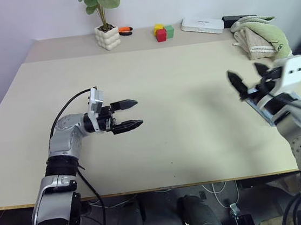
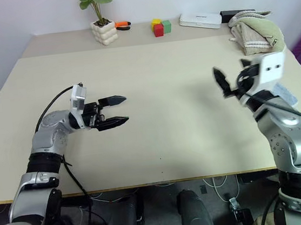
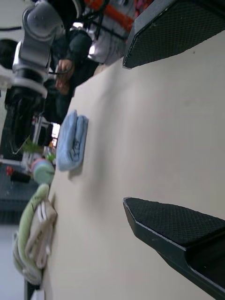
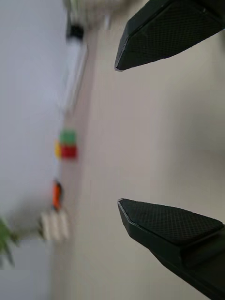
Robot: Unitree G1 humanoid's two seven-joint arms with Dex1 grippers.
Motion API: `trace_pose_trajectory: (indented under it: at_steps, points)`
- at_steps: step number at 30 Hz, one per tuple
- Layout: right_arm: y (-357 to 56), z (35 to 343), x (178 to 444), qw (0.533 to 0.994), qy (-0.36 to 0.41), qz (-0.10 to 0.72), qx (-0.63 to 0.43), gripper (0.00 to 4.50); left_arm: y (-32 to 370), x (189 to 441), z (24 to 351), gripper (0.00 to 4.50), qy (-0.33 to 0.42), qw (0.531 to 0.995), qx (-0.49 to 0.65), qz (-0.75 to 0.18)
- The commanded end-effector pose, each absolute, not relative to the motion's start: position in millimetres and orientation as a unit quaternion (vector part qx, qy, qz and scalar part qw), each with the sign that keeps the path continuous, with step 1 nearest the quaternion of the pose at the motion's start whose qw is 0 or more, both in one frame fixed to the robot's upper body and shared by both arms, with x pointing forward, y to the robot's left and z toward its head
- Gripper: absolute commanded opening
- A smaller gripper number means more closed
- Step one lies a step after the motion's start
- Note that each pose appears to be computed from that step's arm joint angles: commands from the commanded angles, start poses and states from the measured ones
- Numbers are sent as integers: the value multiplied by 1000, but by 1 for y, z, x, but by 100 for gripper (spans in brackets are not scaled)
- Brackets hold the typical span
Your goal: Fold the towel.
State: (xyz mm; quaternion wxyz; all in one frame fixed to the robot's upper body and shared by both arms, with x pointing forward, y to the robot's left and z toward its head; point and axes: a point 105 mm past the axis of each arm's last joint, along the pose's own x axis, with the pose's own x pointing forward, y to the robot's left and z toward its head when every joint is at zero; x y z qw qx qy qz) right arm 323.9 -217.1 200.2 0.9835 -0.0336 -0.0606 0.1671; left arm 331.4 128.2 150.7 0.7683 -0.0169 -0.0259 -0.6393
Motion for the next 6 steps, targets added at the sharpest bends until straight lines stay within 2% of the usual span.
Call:
trace_pose_trajectory:
  at_steps: [1,6]
  points:
    - [-195,206,322,968,-62,227,-83,444,134,324,162,450,-52,780,-10,-624]
    - [-166,200,337,947,-54,294,-114,444,151,308,156,450,-48,810,-11,-585]
